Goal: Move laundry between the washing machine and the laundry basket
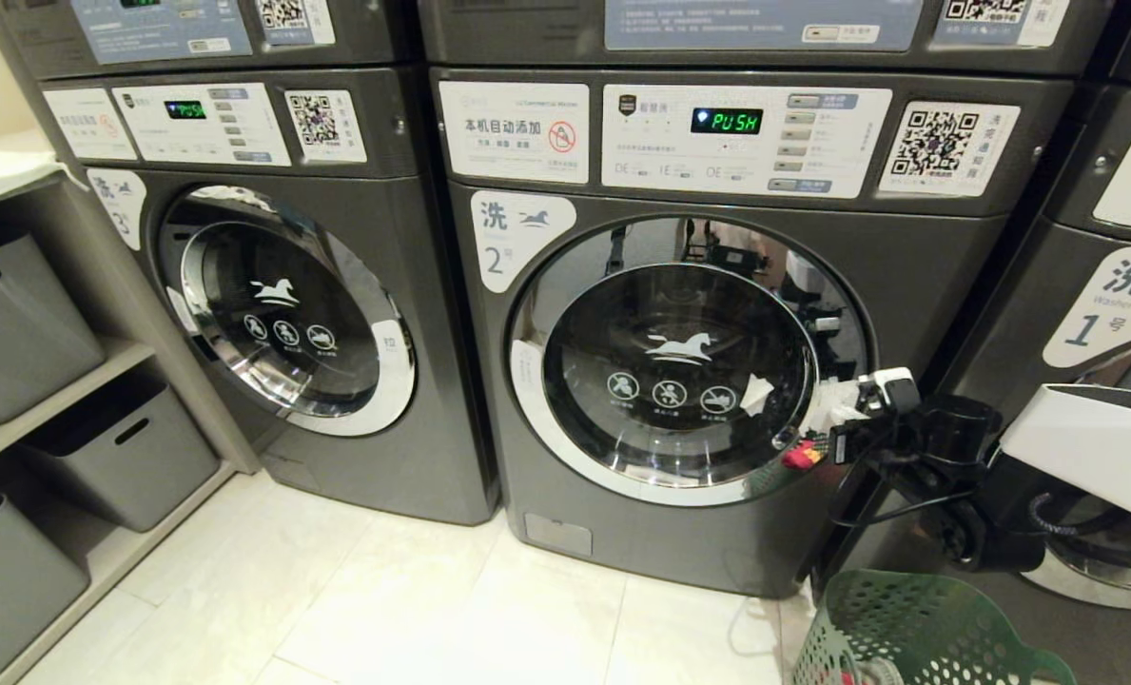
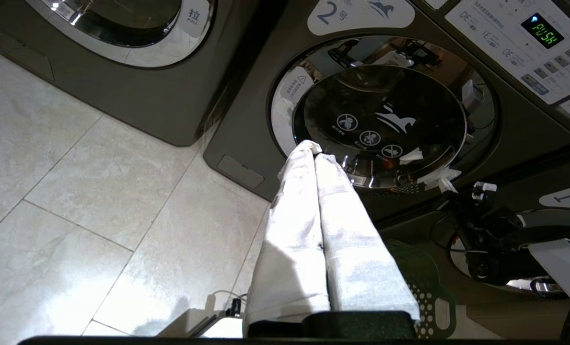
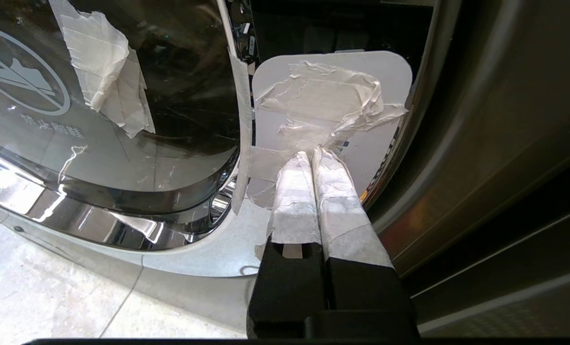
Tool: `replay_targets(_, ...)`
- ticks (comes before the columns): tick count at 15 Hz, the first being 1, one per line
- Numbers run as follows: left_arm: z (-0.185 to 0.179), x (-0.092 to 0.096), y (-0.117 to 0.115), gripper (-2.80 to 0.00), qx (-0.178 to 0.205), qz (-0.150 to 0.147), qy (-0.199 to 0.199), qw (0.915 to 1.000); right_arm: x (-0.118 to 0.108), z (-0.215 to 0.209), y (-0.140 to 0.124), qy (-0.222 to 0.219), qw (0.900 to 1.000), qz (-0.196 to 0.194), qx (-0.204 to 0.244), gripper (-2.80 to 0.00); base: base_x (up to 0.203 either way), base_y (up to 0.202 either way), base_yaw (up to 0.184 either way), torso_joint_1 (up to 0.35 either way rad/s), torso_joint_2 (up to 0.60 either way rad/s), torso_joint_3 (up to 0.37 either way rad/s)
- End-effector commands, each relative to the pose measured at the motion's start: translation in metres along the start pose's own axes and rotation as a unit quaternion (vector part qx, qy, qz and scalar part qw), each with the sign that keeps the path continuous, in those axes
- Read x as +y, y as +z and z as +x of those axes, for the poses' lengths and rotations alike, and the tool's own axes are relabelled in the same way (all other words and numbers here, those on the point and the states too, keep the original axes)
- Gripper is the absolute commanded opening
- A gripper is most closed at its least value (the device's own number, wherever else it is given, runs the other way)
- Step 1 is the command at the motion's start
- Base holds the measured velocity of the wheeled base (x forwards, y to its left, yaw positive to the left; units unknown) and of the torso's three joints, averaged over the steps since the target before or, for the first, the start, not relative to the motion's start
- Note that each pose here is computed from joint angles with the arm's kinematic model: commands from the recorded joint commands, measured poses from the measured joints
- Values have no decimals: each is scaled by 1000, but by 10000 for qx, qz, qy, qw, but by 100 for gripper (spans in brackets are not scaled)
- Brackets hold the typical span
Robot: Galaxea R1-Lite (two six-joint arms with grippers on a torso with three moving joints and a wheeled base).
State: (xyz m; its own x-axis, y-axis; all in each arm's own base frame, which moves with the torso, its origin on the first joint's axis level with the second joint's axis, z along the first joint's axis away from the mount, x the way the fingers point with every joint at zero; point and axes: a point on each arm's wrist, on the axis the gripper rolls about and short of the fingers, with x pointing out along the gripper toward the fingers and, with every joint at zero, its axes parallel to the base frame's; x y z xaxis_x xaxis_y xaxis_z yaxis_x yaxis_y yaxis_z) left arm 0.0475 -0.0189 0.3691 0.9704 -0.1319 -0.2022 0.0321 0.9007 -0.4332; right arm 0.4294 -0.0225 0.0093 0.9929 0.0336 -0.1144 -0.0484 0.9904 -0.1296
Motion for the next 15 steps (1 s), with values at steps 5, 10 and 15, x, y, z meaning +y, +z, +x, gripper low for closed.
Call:
replay_targets(5, 3, 2, -5, -280, 119, 50, 76, 9999, 12, -73, 10, 323, 9970, 33, 708, -280, 0, 0, 0, 5, 3, -2)
replay_targets(10, 24, 12, -40, -280, 770, 434, 448, 9951, 28, -214, 43, 828, 9918, 51, 972, -280, 0, 0, 0, 0, 0, 0)
replay_targets(15, 34, 44, -103, -280, 1773, 989, 830, 9757, 25, -292, 91, 605, 9980, -106, -154, -280, 0, 0, 0, 0, 0, 0)
